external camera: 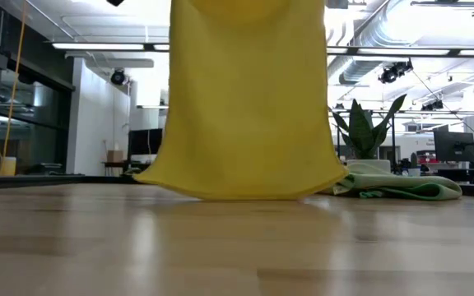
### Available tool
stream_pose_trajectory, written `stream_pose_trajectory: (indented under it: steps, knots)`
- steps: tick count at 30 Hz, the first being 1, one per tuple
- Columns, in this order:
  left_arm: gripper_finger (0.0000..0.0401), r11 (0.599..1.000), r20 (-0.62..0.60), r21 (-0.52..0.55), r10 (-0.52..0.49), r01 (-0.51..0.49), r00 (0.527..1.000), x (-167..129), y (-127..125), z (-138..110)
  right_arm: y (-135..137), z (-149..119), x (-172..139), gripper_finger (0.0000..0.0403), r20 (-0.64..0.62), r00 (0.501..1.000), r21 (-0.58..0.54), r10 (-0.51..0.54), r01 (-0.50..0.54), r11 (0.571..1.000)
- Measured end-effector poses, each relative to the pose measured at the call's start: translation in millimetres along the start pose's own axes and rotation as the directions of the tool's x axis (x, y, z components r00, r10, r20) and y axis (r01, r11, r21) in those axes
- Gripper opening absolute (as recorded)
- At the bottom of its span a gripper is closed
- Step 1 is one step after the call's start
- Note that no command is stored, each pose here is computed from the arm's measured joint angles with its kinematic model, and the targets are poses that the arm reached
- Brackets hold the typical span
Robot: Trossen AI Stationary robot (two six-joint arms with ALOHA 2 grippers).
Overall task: Fold microfiber towels
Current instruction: Fold the yellow towel
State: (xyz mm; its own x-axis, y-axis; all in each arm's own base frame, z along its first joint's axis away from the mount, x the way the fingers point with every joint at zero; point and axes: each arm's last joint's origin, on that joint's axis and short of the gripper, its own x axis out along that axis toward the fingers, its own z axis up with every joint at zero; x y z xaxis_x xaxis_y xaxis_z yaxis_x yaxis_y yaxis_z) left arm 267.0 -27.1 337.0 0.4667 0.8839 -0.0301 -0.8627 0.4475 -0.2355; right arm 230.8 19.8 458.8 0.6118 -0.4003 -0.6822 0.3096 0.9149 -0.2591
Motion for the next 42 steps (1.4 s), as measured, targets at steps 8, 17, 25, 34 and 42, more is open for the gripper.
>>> stream_pose_trajectory:
  steps: [8,17,25,34,42]
  knots:
    - [0.0000,0.994,0.036,-0.074,0.089,-0.086,0.995,7.1,8.0,8.5,7.1,-10.5,-3.6,0.0000,-0.067,0.997,0.028,-0.037,0.038,0.999]
    - [0.0000,1.000,0.069,-0.001,-0.017,0.017,0.997,11.9,7.5,26.6,18.7,-19.9,8.5,0.0000,-0.127,0.991,0.007,-0.045,0.046,0.999]
    - [0.0000,0.995,0.104,0.019,-0.096,0.095,0.990,37.4,15.5,35.6,16.0,-19.7,8.8,0.0000,-0.104,0.986,-0.070,-0.130,0.124,0.990]
    - [0.0000,0.969,0.216,-0.010,-0.239,0.247,0.947,52.0,20.6,52.7,6.1,-19.3,12.7,0.0000,-0.119,0.974,-0.135,-0.190,0.174,0.975]
    - [0.0000,0.975,0.108,-0.017,-0.220,0.223,0.969,36.8,15.8,19.0,11.8,-14.9,13.8,0.0000,-0.114,0.993,-0.104,-0.028,0.016,0.994]
